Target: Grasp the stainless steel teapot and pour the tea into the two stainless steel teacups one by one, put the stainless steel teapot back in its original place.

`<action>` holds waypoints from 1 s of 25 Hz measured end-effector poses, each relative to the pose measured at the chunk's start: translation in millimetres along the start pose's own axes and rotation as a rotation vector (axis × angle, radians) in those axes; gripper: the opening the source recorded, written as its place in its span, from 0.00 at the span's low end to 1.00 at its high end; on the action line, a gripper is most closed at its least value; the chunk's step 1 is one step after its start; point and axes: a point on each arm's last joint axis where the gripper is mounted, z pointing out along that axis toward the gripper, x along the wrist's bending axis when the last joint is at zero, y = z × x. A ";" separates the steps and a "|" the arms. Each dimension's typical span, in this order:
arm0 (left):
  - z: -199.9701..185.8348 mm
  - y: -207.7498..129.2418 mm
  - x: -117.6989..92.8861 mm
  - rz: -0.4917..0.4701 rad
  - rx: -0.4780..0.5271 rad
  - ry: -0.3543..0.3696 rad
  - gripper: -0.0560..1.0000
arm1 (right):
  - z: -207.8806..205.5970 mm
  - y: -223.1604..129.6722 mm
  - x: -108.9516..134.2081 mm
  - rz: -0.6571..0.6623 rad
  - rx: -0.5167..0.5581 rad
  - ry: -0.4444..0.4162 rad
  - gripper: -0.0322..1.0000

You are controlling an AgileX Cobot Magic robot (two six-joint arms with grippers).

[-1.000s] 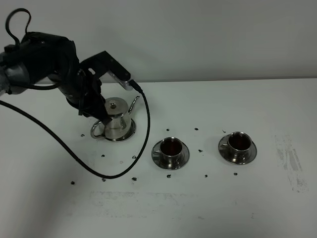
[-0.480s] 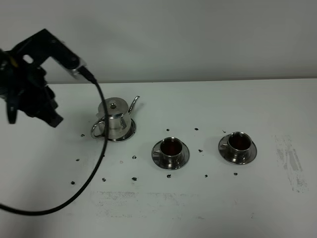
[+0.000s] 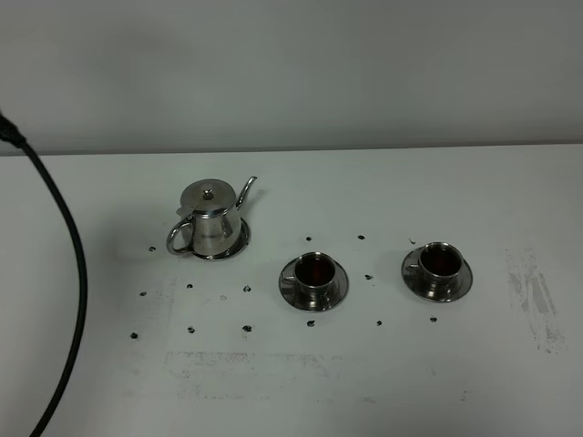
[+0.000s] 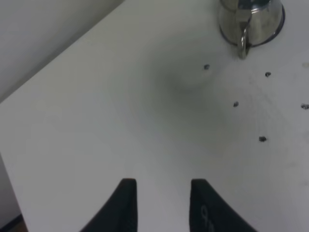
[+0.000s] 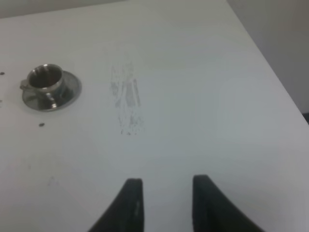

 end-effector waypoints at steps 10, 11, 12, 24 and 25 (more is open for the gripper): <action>-69.6 -47.8 -38.4 -0.410 0.028 -0.083 0.33 | 0.0 0.0 0.0 0.000 0.000 0.000 0.26; -71.2 -56.7 -43.9 -0.431 0.027 -0.082 0.33 | 0.0 0.0 0.0 0.000 0.000 0.000 0.26; -73.5 -66.0 -48.8 -0.454 0.024 -0.074 0.33 | 0.0 0.0 0.0 0.000 0.000 0.000 0.26; -44.5 -165.6 -112.6 -0.523 -0.066 -0.001 0.33 | 0.0 0.0 0.0 0.000 0.000 0.000 0.26; -42.5 -169.9 -116.8 -0.527 -0.074 -0.010 0.33 | 0.0 0.0 0.0 0.000 0.000 0.000 0.26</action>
